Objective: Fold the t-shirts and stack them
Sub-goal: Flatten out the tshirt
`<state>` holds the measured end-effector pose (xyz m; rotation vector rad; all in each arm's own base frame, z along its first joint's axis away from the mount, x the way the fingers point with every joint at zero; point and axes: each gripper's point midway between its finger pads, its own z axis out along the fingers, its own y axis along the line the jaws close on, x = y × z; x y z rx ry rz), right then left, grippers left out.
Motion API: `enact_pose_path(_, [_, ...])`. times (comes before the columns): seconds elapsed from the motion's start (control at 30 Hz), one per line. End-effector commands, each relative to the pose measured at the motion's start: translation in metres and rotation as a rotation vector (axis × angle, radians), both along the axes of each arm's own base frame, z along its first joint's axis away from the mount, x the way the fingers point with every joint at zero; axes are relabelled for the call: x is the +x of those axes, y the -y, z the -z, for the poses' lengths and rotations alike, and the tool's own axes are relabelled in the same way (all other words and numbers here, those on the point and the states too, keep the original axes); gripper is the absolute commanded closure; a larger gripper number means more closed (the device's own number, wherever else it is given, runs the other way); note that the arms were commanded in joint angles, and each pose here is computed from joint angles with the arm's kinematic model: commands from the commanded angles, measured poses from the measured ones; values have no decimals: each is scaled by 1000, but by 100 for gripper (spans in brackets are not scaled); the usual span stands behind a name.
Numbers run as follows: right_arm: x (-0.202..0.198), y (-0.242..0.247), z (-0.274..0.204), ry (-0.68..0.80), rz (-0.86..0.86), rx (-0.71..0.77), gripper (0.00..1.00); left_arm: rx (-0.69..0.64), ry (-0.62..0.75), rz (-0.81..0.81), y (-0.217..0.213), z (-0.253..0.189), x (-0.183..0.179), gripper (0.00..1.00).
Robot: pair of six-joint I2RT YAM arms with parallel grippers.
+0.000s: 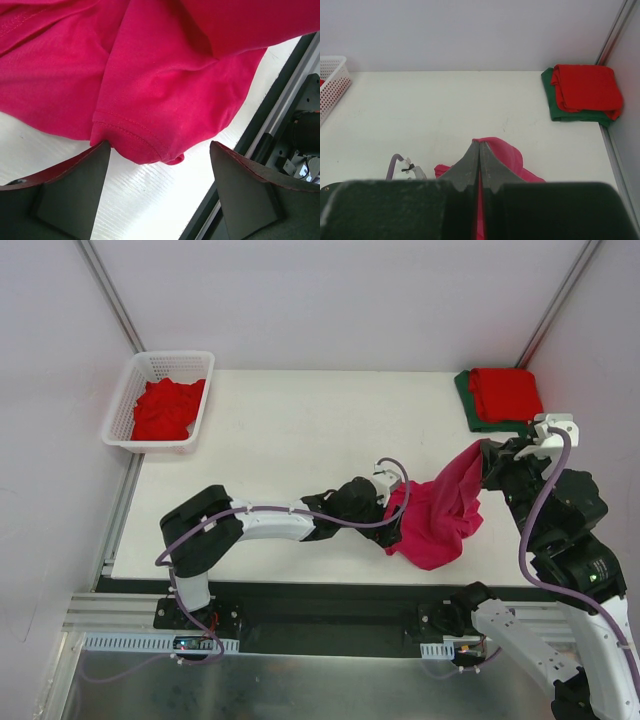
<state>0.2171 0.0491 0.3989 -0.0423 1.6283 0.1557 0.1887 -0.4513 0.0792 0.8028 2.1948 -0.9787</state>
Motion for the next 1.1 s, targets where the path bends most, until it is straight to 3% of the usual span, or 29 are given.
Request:
enact_pose_path(0.0, [-3,5,-12,44,17,16,99,-8,28,-10,4,-4,3,21])
enact_pose_path(0.2, [-2,2,-9,38,8,18,99,32,33,-26,-3,7,4,37])
enact_pose_path(0.4, [-3,4,-9,37,11,17,99,45,25,-25,-2,14,5,47])
enact_pose_path(0.8, [-2,2,-5,33,7,17,98,68,22,-33,-4,21,6,98])
enact_pose_path(1.07, [-3,4,4,13,13,12,99,80,44,-49,-12,18,8,100])
